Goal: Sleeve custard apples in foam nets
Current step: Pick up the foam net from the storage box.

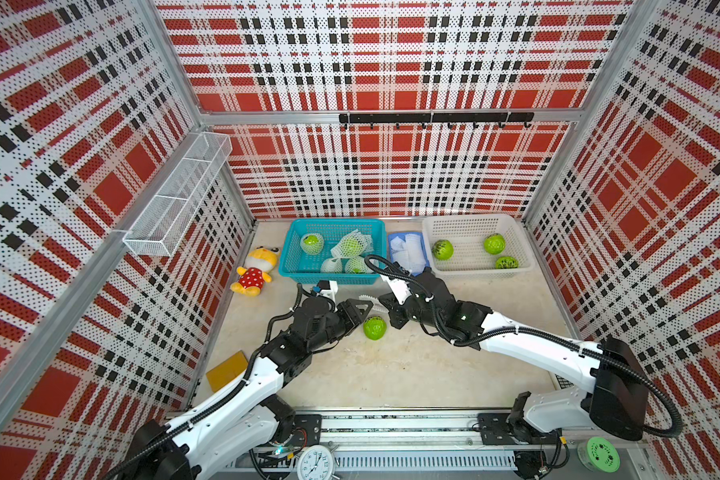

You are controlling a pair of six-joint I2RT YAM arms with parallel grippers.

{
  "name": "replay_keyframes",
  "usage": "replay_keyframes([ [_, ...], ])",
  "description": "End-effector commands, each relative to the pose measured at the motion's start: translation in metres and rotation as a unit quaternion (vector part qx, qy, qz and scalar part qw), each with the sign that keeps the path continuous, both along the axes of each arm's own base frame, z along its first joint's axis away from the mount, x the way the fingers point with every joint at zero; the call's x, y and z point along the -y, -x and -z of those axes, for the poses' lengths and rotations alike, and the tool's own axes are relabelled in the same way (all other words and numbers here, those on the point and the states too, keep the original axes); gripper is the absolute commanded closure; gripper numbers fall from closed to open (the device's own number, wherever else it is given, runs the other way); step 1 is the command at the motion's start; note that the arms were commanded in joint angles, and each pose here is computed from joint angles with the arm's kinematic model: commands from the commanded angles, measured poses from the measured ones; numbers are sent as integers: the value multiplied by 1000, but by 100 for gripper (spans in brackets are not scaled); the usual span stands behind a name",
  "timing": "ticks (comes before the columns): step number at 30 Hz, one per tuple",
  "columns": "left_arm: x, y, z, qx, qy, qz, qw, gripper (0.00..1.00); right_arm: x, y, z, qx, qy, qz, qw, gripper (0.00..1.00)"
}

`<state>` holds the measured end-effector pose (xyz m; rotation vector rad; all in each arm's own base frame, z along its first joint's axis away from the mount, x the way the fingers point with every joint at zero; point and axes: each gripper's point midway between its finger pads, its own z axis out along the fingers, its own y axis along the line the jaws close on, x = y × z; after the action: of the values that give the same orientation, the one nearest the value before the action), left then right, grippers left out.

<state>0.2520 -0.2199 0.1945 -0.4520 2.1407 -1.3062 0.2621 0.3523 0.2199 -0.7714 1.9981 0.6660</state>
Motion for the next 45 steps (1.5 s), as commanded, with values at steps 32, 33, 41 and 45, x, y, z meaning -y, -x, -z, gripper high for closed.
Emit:
replay_keyframes([
  [32,-9,-1,-1,33,-119,80,989,100,10,6,-36,1,-72,-11,997,73],
  [33,-10,3,-2,36,-141,103,984,100,16,6,-42,-1,-79,-13,997,70],
  [41,-8,33,-11,30,-233,297,925,100,50,45,-41,111,-28,-168,979,57],
  [45,-5,41,-8,27,-276,357,892,100,58,70,-24,204,0,-240,949,55],
])
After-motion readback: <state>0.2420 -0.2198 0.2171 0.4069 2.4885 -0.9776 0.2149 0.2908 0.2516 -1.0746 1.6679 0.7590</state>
